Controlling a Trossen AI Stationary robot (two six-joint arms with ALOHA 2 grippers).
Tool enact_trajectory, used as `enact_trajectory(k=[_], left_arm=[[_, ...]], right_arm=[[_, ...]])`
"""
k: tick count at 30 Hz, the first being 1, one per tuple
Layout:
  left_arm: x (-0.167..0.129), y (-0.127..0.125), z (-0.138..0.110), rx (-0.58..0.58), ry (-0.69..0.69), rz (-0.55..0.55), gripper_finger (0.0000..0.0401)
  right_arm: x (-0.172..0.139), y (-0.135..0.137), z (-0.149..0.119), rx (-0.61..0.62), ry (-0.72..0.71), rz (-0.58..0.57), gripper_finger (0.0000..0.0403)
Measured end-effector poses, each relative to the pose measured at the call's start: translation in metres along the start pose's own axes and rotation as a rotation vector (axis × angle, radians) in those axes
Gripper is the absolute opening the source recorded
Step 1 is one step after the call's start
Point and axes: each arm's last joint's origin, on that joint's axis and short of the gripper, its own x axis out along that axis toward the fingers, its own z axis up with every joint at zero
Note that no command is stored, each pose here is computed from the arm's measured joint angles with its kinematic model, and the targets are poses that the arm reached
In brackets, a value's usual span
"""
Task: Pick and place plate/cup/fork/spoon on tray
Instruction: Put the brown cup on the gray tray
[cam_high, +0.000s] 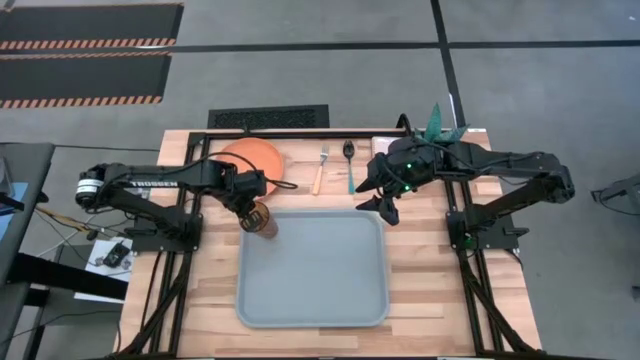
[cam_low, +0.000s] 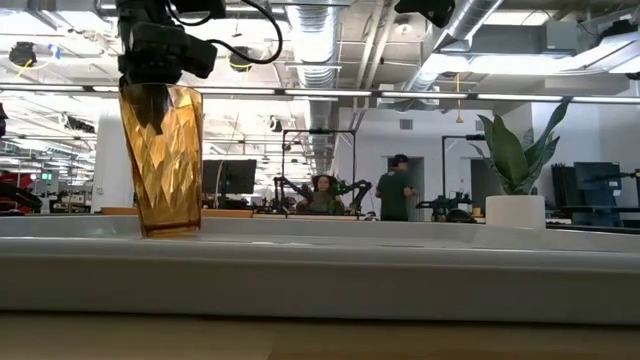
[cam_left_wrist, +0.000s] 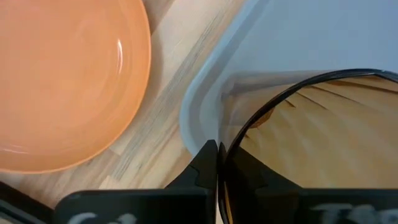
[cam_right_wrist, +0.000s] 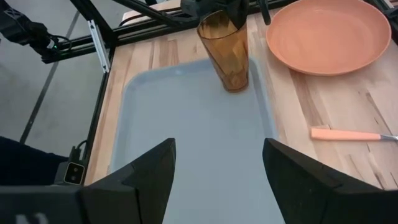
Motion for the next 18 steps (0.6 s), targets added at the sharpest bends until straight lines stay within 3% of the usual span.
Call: enact_trajectory(k=[10,18], left_arm=[[-0.016,0.001,0.004,0.014,-0.037,0.069,0.0],[-0.003,0.003,-0.003,0.009,0.033,0.047,0.0]], right_arm=[[0.0,0.0,0.0,-0.007,0.0,0.0,0.0265],[0.0,0.0,0.0,-0.007,0.0,0.0,0.0265]])
